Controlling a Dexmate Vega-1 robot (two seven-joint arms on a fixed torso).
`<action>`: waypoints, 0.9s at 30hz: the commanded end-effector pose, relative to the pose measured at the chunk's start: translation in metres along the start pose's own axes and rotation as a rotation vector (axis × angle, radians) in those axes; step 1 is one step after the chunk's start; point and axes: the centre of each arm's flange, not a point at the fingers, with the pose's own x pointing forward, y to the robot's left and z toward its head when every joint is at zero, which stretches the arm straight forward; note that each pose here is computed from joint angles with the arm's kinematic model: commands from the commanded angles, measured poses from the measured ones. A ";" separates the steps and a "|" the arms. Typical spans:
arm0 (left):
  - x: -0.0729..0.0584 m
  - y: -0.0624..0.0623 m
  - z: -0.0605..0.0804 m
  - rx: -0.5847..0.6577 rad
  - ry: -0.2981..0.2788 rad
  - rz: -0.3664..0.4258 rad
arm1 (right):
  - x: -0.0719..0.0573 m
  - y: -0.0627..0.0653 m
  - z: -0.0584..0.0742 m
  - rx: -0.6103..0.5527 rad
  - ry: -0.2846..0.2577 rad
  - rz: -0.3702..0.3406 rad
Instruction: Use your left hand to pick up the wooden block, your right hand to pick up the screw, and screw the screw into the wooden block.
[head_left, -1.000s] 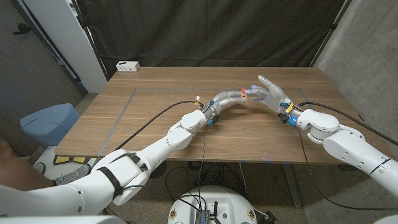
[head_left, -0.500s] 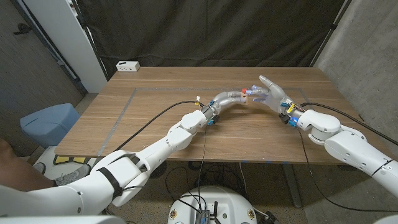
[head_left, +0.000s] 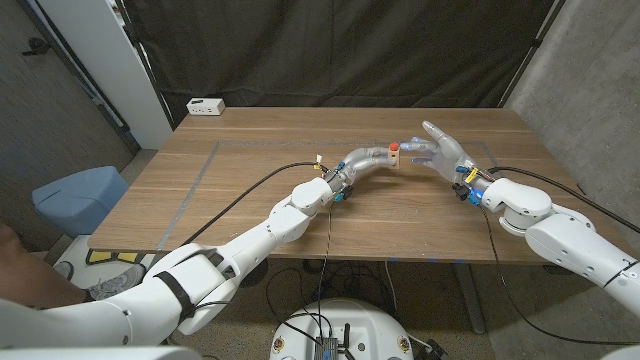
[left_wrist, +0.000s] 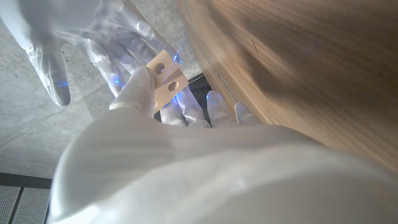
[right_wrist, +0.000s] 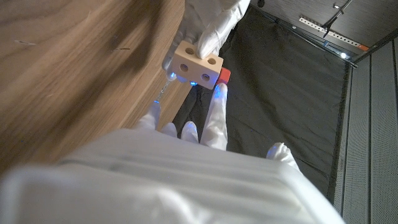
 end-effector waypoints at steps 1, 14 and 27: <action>-0.002 -0.002 0.000 0.002 -0.001 -0.001 | 0.000 0.000 0.000 -0.001 -0.009 -0.004; -0.003 -0.002 0.001 0.002 0.000 0.000 | 0.008 0.004 -0.001 0.006 -0.012 0.046; -0.002 -0.001 0.001 0.004 -0.002 -0.005 | 0.013 0.007 -0.002 0.010 -0.006 0.086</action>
